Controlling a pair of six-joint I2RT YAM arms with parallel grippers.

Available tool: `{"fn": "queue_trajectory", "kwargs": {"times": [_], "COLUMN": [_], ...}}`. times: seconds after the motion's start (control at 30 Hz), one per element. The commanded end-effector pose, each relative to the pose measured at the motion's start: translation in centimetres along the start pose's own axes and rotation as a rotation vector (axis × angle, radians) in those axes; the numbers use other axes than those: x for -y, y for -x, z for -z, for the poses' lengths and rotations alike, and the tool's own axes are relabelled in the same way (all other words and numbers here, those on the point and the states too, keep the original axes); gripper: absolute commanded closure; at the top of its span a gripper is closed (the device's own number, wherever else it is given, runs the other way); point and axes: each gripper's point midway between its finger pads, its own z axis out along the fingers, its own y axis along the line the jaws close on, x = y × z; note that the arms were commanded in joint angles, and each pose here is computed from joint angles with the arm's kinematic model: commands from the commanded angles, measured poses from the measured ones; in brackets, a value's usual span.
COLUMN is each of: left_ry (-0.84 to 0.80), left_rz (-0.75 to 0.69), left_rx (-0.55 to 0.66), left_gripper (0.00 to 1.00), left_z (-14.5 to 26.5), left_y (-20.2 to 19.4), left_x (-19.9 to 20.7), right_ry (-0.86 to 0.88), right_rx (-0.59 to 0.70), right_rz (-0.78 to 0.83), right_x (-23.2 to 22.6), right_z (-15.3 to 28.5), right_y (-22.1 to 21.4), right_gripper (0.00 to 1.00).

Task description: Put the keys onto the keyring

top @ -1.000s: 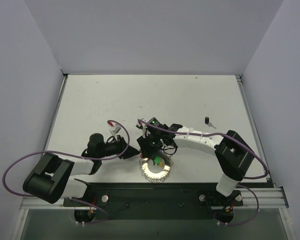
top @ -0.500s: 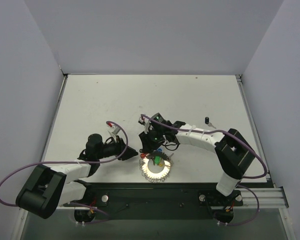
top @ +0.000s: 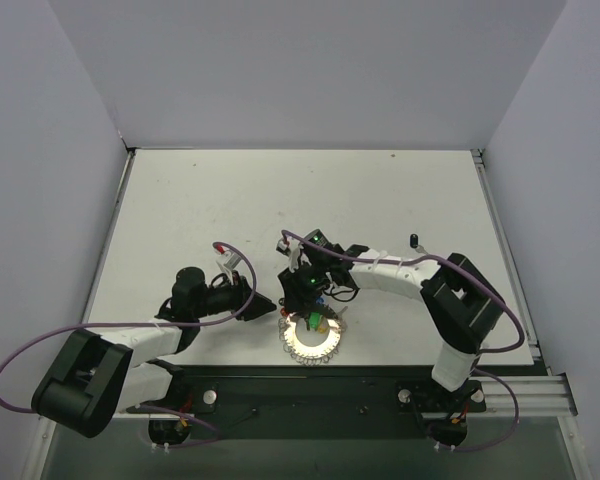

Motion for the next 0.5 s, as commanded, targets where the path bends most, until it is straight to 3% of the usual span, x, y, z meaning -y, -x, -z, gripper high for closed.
{"fn": "queue_trajectory", "kwargs": {"times": [0.0,0.47], "left_ry": [-0.026,-0.039], "left_rz": [-0.055,-0.054], "left_rx": [0.040,0.040], "left_gripper": [0.53,0.53], "left_z": [-0.31,-0.36], "left_y": [1.90,1.83], "left_x": [0.71,0.84], "right_ry": [0.027,0.056], "right_rx": [0.011,0.005], "right_rz": [0.007,-0.014], "right_x": [0.32,0.74], "right_z": [-0.11,-0.55], "right_y": [0.04,-0.64], "right_gripper": [0.69,0.71]}}
